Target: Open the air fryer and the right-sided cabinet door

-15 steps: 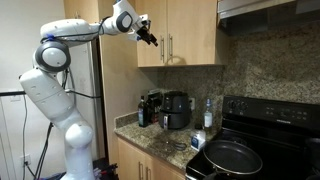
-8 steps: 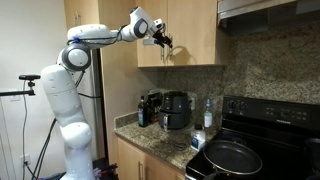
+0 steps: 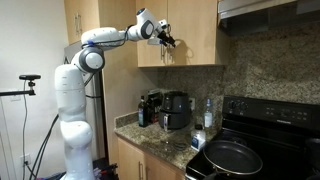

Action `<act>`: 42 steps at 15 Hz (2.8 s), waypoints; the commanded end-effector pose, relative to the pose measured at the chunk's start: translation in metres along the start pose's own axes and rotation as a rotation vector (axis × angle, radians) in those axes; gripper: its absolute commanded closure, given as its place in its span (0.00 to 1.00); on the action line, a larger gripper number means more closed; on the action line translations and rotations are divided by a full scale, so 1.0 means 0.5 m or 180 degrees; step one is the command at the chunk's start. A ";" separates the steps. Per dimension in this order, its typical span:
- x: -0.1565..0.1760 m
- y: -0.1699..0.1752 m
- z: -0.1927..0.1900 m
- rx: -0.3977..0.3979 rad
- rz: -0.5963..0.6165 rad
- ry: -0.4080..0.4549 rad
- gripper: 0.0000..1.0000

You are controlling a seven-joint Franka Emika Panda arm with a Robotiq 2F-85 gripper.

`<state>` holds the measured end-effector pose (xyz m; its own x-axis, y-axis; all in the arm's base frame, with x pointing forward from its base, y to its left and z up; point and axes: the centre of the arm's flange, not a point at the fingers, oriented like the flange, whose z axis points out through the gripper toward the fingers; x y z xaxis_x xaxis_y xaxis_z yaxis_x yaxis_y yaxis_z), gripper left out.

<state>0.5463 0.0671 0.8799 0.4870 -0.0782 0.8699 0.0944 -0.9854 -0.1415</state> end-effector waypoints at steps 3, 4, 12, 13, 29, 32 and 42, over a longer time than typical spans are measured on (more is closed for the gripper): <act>-0.046 0.007 0.094 0.0044 -0.0109 -0.0200 0.00; -0.052 0.008 0.115 0.0029 -0.0118 -0.0210 0.00; -0.057 -0.029 0.106 -0.0056 -0.0589 -0.0051 0.62; -0.060 -0.032 0.100 -0.0085 -0.0662 -0.0040 0.72; -0.134 -0.047 0.064 -0.1131 -0.0503 0.0760 1.00; -0.153 -0.021 0.023 -0.1353 -0.0310 0.0881 1.00; -0.266 -0.004 -0.160 -0.1676 0.0090 0.0858 1.00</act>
<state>0.4674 0.1166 0.8058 0.2428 -0.0493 0.9688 -0.2528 -0.9674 0.0141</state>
